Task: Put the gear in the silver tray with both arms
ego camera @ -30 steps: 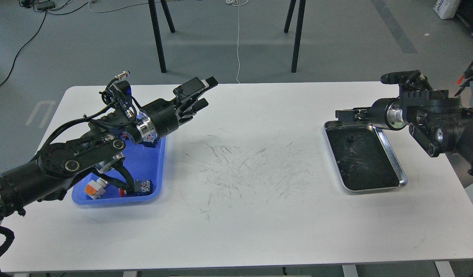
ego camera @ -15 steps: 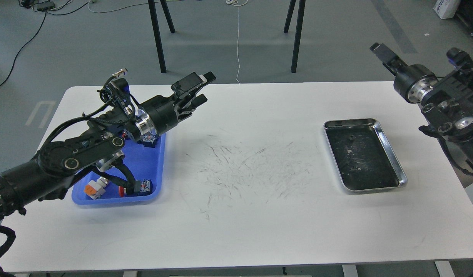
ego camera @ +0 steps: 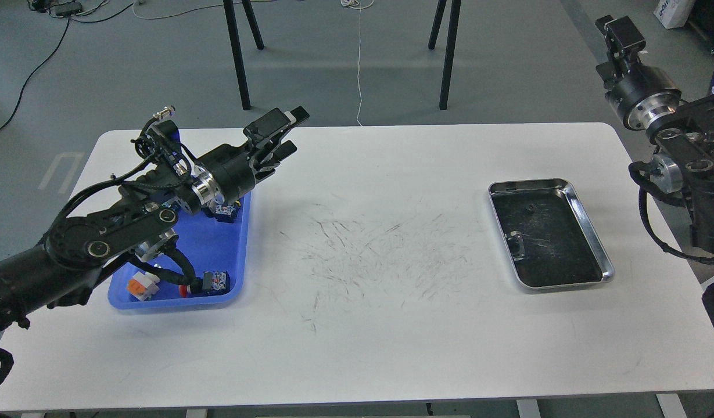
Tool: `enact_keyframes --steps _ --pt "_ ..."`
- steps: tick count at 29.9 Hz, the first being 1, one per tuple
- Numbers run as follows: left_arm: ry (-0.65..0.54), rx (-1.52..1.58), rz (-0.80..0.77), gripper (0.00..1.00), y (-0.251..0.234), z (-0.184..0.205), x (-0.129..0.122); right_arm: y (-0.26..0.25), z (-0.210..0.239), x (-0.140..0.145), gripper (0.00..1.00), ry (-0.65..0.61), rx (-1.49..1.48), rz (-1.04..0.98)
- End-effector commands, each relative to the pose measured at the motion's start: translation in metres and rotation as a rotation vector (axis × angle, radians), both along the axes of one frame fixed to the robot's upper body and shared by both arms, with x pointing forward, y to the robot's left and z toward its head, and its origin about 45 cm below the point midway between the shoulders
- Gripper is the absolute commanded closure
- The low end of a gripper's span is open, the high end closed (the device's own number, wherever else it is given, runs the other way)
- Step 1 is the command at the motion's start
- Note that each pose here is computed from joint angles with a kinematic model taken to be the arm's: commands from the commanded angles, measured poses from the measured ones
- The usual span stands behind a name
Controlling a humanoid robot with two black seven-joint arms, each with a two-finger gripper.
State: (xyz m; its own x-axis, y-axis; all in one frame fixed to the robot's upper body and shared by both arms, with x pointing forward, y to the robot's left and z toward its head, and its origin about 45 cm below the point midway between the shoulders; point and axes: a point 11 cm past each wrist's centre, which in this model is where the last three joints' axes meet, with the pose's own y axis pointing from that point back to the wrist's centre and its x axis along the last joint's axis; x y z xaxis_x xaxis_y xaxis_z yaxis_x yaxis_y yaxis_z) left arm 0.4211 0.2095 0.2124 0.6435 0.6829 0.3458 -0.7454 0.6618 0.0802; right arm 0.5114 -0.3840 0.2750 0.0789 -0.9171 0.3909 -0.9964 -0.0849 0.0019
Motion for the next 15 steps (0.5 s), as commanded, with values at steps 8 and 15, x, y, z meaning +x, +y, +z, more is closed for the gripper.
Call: enact_keyframes --steps 8,15 --pt "-0.002 -0.014 0.033 0.00 0.005 -0.002 0.000 0.052 -0.003 -0.001 0.02 -0.022 0.331 0.129" --pt "0.006 -0.032 0.051 0.00 0.008 -0.002 0.001 0.093 -0.030 -0.020 0.02 0.021 0.506 0.233"
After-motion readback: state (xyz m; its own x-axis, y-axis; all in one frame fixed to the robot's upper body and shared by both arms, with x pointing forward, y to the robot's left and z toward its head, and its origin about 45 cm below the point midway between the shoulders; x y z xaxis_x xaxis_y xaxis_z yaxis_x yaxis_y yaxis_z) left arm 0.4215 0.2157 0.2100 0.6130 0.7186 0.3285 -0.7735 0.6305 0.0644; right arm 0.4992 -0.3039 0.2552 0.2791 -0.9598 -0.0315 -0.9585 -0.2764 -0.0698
